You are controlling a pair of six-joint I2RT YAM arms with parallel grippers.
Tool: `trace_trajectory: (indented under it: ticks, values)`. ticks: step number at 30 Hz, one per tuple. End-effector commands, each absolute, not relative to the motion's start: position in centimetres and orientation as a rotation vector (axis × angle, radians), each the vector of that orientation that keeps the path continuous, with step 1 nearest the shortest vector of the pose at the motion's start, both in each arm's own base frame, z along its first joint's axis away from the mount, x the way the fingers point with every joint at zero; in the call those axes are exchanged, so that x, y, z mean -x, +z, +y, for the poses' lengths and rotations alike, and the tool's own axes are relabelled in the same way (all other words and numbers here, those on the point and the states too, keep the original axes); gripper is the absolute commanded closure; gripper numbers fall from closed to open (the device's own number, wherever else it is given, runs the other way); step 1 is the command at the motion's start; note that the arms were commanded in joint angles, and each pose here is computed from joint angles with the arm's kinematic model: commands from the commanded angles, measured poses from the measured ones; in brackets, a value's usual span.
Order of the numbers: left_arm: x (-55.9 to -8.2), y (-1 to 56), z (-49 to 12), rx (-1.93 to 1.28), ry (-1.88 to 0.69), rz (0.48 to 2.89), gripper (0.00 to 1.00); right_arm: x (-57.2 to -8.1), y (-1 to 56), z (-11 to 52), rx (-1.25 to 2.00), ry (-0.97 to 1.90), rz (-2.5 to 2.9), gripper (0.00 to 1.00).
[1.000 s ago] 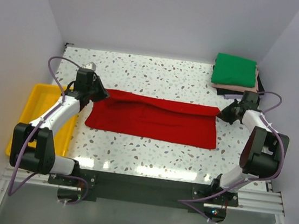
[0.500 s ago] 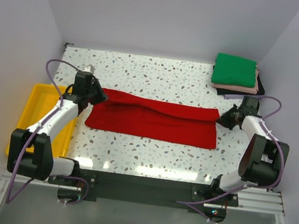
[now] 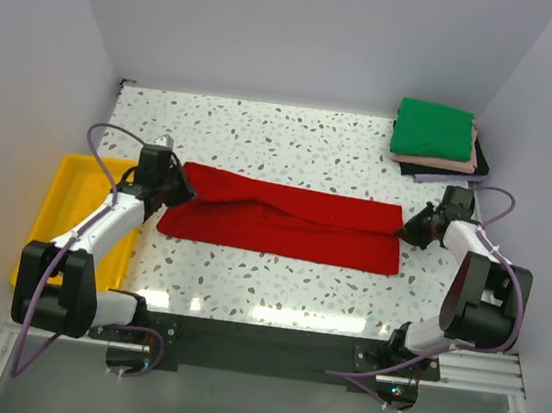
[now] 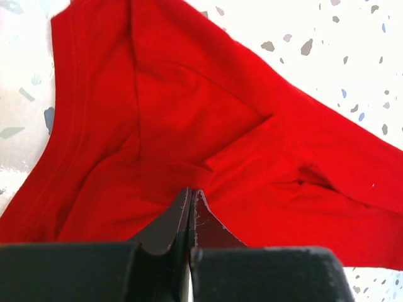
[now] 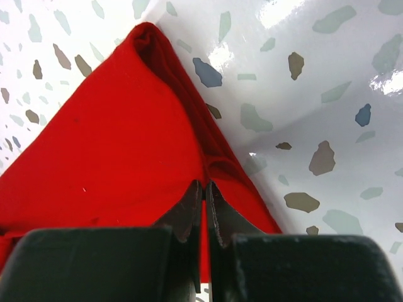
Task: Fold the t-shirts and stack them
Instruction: Fold the tshirt
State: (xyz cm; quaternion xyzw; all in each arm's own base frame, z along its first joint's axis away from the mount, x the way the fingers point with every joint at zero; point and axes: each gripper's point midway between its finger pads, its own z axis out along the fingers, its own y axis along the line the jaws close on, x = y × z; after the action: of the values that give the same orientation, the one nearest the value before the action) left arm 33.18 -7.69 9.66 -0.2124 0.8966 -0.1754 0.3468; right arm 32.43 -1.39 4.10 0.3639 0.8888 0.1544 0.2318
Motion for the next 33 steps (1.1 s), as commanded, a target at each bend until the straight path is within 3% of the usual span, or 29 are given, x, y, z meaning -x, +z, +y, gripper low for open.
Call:
trace_trajectory:
  ticks: [1,3,4,7,10,17,28,33]
  values:
    - [-33.6,10.3,-7.2,0.583,-0.452,2.272,1.0,-32.5,5.3,-1.9,-0.966,0.416,2.406,0.96]
    - [-33.4,10.1,-7.2,0.589,-0.455,2.274,0.99,-32.3,5.5,-1.9,-0.965,0.416,2.4,0.87]
    - [-33.4,10.1,-7.2,0.595,-0.456,2.273,0.95,-32.3,5.8,-1.9,-0.969,0.417,2.392,0.76]
    - [-33.2,10.0,-7.2,0.6,-0.459,2.275,0.95,-32.4,7.0,-2.1,-0.953,0.404,2.368,0.56]
    - [-33.0,10.0,-7.3,0.603,-0.467,2.273,0.94,-32.5,8.5,-2.5,-0.933,0.377,2.344,0.47]
    - [-32.8,9.5,-7.4,0.614,-0.479,2.28,0.94,-33.4,9.6,-1.9,-0.879,0.394,2.321,0.47]
    - [-31.4,7.5,-8.1,0.632,-0.521,2.317,0.94,-35.6,8.9,5.6,-0.671,0.443,2.401,0.5]
    - [-30.2,5.7,-8.8,0.629,-0.56,2.36,0.86,-36.6,8.3,8.4,-0.573,0.443,2.437,0.5]
